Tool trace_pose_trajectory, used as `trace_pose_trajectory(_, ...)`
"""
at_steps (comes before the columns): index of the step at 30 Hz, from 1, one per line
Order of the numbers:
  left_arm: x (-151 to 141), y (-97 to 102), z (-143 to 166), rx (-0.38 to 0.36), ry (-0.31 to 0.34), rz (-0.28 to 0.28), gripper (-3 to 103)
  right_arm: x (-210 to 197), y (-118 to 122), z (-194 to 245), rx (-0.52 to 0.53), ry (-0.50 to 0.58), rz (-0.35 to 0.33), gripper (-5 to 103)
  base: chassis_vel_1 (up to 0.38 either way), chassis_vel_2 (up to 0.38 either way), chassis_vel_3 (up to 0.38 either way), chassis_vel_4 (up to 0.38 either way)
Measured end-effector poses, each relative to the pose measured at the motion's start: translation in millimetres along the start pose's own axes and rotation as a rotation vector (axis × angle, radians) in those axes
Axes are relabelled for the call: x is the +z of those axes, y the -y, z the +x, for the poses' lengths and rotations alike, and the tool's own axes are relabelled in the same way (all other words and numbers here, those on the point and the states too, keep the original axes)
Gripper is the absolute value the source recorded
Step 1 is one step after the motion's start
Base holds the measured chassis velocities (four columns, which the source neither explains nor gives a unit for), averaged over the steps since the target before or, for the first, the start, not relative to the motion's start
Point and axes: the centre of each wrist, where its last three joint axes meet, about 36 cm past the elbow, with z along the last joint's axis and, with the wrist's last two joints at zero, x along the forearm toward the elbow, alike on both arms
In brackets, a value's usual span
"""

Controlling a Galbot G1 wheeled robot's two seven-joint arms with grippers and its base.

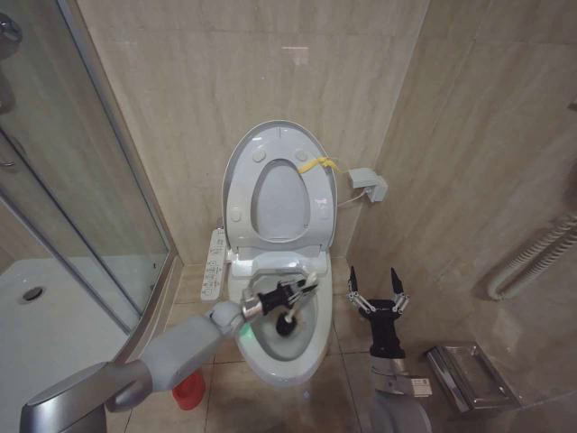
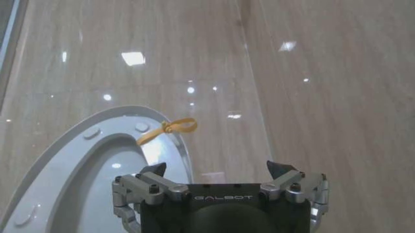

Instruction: Open the toilet lid, clean the toilet bowl with a toilet brush, close the toilet lid, and flush.

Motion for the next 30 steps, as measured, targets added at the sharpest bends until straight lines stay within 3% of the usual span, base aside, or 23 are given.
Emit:
trace_pose_trajectory(3, 22, -3.5, 20, -0.015, -0.07, -0.011, 19, -1, -1, -1, -0.002, 0.003, -0.002, 100, 0.0, 0.0, 0.0, 0.0)
trace_pose_trajectory(6, 23, -1.8, 20, -0.015, -0.068, -0.007, 19, -2, -1, -1, -0.005, 0.007, -0.002, 100, 0.0, 0.0, 0.0, 0.0)
trace_pose_trajectory(9, -12, 7.5, -24, 0.003, 0.061, 0.014, 19, -3, 2, -2, -0.005, 0.008, 0.004, 100, 0.0, 0.0, 0.0, 0.0)
trace_pose_trajectory(11, -19, 7.5, -31, -0.004, 0.083, 0.017, 19, -3, 2, -2, -0.003, 0.009, 0.004, 100, 0.0, 0.0, 0.0, 0.0)
trace_pose_trajectory(12, -15, 5.2, -28, -0.017, 0.069, 0.016, 19, -3, 3, -2, -0.002, 0.008, 0.003, 100, 0.0, 0.0, 0.0, 0.0)
trace_pose_trajectory(14, 16, -0.4, -1, -0.046, -0.031, 0.001, 19, -3, 2, -1, -0.002, 0.007, 0.0, 100, 0.0, 0.0, 0.0, 0.0)
trace_pose_trajectory(17, 26, -2.4, 8, -0.059, -0.061, -0.006, 19, -4, 0, -1, -0.006, 0.01, -0.005, 100, 0.0, 0.0, 0.0, 0.0)
trace_pose_trajectory(19, 22, -2.9, 1, -0.062, -0.049, -0.007, 19, -4, -1, -1, -0.007, 0.011, -0.007, 100, 0.0, 0.0, 0.0, 0.0)
trace_pose_trajectory(22, -12, -0.6, -38, -0.036, 0.054, -0.008, 19, -4, -2, 0, -0.006, 0.01, -0.009, 100, 0.0, 0.0, 0.0, 0.0)
trace_pose_trajectory(24, -15, -2.0, -42, -0.035, 0.061, -0.013, 19, -4, -2, 1, -0.007, 0.008, -0.008, 100, 0.0, 0.0, 0.0, 0.0)
trace_pose_trajectory(28, 21, -4.9, -4, -0.057, -0.058, -0.027, 18, -6, -3, 2, -0.009, 0.012, -0.011, 100, -0.03, -0.023, -0.009, -0.008)
trace_pose_trajectory(30, 23, -4.1, -1, -0.055, -0.065, -0.031, 18, -7, -3, 2, -0.009, 0.012, -0.012, 100, 0.0, 0.0, 0.0, 0.0)
